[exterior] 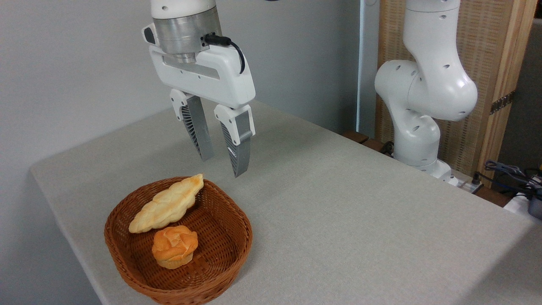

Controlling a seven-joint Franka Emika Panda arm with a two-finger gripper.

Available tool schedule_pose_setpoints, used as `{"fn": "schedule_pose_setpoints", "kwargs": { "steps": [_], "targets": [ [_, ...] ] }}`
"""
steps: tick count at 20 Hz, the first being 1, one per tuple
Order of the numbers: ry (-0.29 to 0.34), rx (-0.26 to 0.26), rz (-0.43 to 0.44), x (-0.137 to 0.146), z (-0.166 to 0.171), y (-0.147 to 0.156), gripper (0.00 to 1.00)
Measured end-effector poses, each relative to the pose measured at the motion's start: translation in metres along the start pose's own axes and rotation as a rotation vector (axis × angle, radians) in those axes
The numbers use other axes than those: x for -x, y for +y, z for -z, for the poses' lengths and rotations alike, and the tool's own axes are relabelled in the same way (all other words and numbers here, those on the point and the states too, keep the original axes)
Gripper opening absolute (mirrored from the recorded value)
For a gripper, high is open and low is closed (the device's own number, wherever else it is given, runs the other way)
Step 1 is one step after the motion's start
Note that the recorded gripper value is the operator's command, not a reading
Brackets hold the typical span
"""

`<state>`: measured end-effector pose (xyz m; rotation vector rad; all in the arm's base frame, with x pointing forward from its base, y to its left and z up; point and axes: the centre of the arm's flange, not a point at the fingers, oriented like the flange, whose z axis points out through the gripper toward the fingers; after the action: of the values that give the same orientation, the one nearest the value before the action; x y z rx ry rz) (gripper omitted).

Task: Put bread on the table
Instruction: 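Lower the open gripper toward the long golden loaf in the basket, then descend the gripper around the middle of the long loaf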

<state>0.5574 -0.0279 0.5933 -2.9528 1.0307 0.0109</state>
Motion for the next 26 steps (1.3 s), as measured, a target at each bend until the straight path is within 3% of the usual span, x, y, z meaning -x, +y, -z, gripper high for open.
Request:
{"fn": "schedule_pose_setpoints", "kwargs": {
  "steps": [6, 12, 17, 20, 26],
  "targets": [
    [0.008, 0.011, 0.002, -0.001, 0.0, 0.001, 1.0],
    [0.058, 0.045, 0.01, -0.006, 0.0, 0.002, 1.0],
    [0.104, 0.066, 0.059, -0.034, -0.012, 0.019, 1.0],
    [0.158, 0.081, 0.162, -0.054, -0.032, 0.028, 1.0],
    [0.188, 0.124, 0.18, -0.075, -0.086, 0.055, 1.0]
  ]
}}
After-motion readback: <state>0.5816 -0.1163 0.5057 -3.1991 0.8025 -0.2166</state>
